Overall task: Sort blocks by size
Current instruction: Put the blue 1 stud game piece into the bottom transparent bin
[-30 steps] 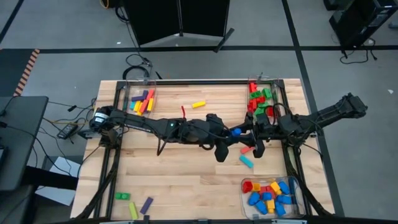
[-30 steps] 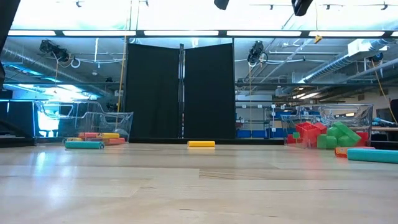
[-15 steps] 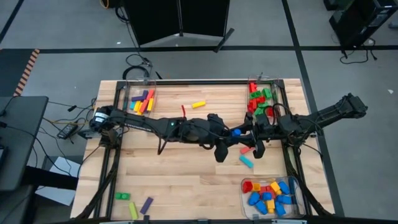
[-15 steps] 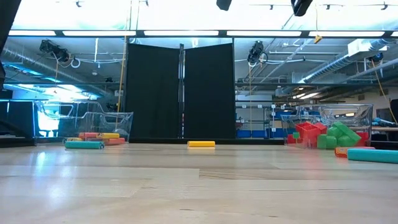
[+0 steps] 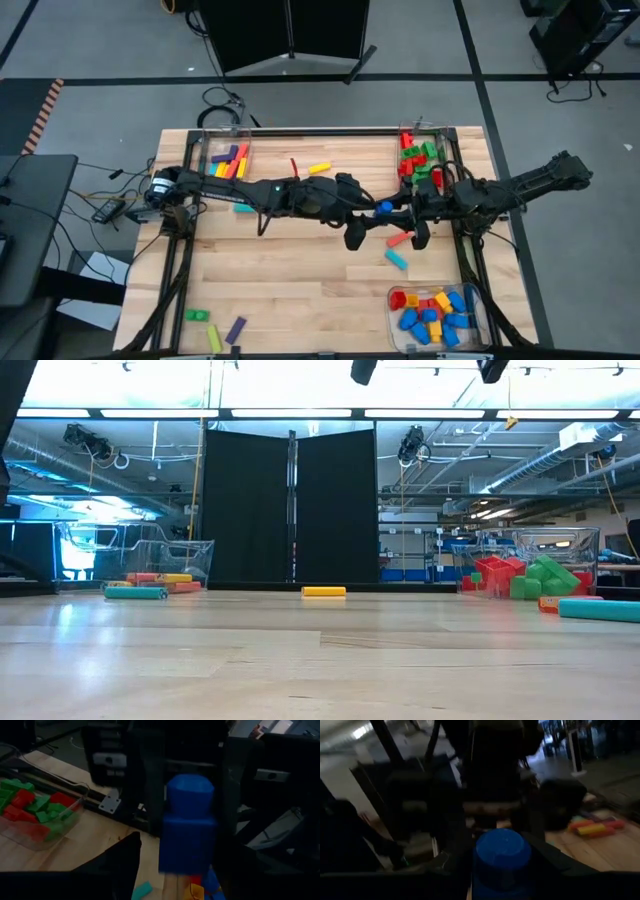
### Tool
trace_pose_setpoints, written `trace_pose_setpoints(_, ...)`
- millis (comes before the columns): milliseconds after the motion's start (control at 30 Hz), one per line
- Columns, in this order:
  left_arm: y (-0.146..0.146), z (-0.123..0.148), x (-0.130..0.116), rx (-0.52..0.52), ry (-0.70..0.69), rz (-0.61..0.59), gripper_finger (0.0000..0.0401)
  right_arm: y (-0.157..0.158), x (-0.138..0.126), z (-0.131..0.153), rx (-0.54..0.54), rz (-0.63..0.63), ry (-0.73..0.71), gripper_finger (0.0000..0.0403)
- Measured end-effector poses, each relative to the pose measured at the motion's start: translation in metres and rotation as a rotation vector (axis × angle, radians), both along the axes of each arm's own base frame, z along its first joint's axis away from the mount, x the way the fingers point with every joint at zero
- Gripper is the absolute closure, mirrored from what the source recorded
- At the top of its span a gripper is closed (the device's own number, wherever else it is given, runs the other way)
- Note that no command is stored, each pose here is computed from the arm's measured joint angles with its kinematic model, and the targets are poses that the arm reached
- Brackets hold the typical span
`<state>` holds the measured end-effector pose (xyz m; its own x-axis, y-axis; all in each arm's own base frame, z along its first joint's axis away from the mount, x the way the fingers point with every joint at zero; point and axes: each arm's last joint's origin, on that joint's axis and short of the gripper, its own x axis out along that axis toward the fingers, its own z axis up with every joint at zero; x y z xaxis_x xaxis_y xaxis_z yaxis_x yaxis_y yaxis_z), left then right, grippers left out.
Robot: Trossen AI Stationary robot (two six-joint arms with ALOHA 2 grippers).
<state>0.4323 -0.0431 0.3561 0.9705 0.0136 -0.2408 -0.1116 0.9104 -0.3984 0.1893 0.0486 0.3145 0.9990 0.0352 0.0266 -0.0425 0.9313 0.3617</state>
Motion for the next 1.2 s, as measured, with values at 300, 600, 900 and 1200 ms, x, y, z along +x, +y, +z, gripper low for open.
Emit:
trace_pose_setpoints(300, 0.010, 0.025, -0.030, 0.056, 0.055, 0.065, 0.0165, -0.005, -0.020, 0.031, -0.057, -0.014, 0.341, 0.0247)
trace_pose_setpoints(600, 0.007, 0.025, -0.062, 0.121, 0.282, 0.178, 0.0165, -0.006, -0.047, 0.042, 0.151, -0.102, 0.763, 0.0247)
trace_pose_setpoints(900, -0.011, -0.006, -0.070, 0.173, 0.454, 0.147, 0.0165, 0.025, -0.050, 0.026, 0.382, -0.206, 1.120, 0.0247)
trace_pose_setpoints(1200, -0.050, -0.043, -0.081, 0.162, 0.536, 0.073, 0.0165, 0.101, -0.043, -0.009, 0.559, -0.300, 1.355, 0.0247)
